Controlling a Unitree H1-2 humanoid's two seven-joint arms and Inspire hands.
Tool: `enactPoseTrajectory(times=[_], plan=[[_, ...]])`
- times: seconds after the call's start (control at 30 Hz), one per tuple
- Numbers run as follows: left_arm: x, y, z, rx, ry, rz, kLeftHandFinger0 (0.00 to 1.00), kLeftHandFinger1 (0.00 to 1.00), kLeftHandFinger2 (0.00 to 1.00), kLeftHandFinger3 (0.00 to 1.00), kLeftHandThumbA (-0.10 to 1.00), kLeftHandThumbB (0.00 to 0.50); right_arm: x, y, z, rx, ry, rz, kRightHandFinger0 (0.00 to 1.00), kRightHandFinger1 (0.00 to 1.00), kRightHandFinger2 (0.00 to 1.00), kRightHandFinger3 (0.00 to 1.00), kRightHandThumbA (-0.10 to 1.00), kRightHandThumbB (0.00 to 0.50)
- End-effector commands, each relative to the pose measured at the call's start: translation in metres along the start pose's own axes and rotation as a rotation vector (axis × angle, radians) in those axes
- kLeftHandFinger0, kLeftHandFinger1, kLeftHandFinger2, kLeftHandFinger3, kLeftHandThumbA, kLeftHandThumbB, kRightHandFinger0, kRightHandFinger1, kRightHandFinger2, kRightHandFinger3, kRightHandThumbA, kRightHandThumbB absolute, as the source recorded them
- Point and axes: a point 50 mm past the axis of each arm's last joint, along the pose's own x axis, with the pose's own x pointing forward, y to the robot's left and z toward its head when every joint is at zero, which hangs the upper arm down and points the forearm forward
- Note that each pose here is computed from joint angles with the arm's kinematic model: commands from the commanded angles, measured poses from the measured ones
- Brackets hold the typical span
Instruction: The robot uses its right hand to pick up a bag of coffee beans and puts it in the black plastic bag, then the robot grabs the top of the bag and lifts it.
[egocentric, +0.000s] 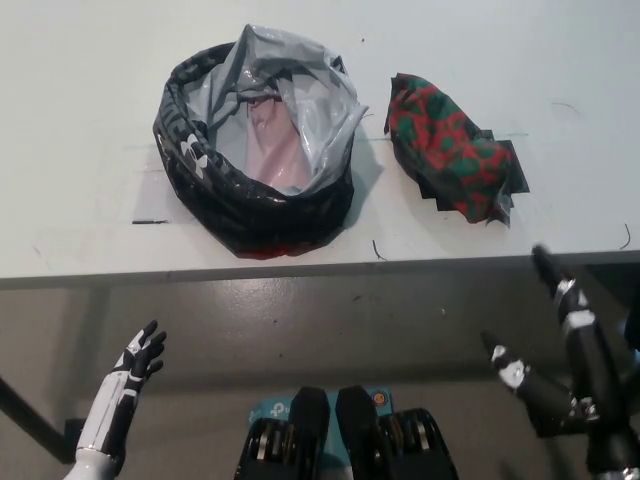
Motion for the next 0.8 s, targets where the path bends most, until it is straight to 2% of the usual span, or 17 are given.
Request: enactPoseTrajectory(times=[0.0,0.03,0.13,0.33,0.43,0.63,0.77], plan=[[-0.002,0.003,0.029,0.025,-0.122,-0.02,1.0,1.0,1.0,1.0,1.0,0.349,0.102,-0.057,0.126,-0.501,-0.235,0.017,1.0,1.0,1.0,1.0,0.85,0.388],[-0.002,0.003,0.029,0.026,-0.122,-0.021,1.0,1.0,1.0,1.0,1.0,0.352,0.11,-0.059,0.13,-0.514,-0.229,0.022,1.0,1.0,1.0,1.0,0.86,0.393],[0.0,0.001,0.031,0.057,-0.136,-0.031,1.0,1.0,1.0,1.0,1.0,0.371,0.188,-0.061,0.152,-0.63,-0.165,0.056,1.0,1.0,1.0,1.0,0.91,0.442],[-0.002,-0.001,0.02,0.05,-0.102,-0.035,1.0,1.0,1.0,1.0,1.0,0.393,0.28,-0.044,0.157,-0.69,0.0,0.127,1.0,1.0,1.0,1.0,0.89,0.462],[-0.001,-0.001,0.013,0.061,-0.081,-0.035,1.0,1.0,1.0,1.0,1.0,0.368,0.31,-0.034,0.155,-0.775,0.068,0.142,1.0,1.0,1.0,1.0,0.95,0.498],[-0.005,-0.005,0.004,0.107,-0.072,-0.058,1.0,1.0,1.0,1.0,1.0,0.319,0.361,-0.008,0.134,-0.803,0.218,0.178,1.0,1.0,1.0,1.0,0.96,0.5],[-0.009,-0.006,0.0,0.11,-0.063,-0.067,1.0,1.0,1.0,1.0,1.0,0.329,0.379,0.008,0.114,-0.803,0.323,0.209,1.0,1.0,1.0,1.0,0.96,0.5]])
